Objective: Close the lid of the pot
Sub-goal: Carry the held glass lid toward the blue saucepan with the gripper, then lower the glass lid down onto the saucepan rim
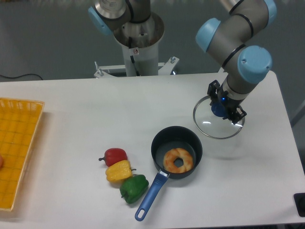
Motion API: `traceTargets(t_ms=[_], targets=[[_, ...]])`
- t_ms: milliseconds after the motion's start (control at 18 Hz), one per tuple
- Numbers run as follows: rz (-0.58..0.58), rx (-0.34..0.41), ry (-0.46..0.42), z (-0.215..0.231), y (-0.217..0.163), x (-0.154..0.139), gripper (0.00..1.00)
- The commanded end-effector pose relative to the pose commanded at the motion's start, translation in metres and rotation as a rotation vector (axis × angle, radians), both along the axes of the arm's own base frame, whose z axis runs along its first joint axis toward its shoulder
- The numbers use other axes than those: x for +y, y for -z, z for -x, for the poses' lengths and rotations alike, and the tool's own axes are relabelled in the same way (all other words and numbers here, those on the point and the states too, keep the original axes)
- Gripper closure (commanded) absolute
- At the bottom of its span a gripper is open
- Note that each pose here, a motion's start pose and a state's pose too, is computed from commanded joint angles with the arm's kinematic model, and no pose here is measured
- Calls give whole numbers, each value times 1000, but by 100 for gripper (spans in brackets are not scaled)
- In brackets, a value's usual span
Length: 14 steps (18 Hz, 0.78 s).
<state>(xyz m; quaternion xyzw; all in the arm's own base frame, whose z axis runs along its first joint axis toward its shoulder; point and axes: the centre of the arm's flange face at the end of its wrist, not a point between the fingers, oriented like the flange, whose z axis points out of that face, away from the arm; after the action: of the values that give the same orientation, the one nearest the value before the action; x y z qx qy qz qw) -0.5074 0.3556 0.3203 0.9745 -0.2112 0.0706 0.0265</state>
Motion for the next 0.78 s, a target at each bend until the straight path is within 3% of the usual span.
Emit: traceTargets(t_ms=[778], targets=[[-23, -39, -57, -38, 8, 51, 32]])
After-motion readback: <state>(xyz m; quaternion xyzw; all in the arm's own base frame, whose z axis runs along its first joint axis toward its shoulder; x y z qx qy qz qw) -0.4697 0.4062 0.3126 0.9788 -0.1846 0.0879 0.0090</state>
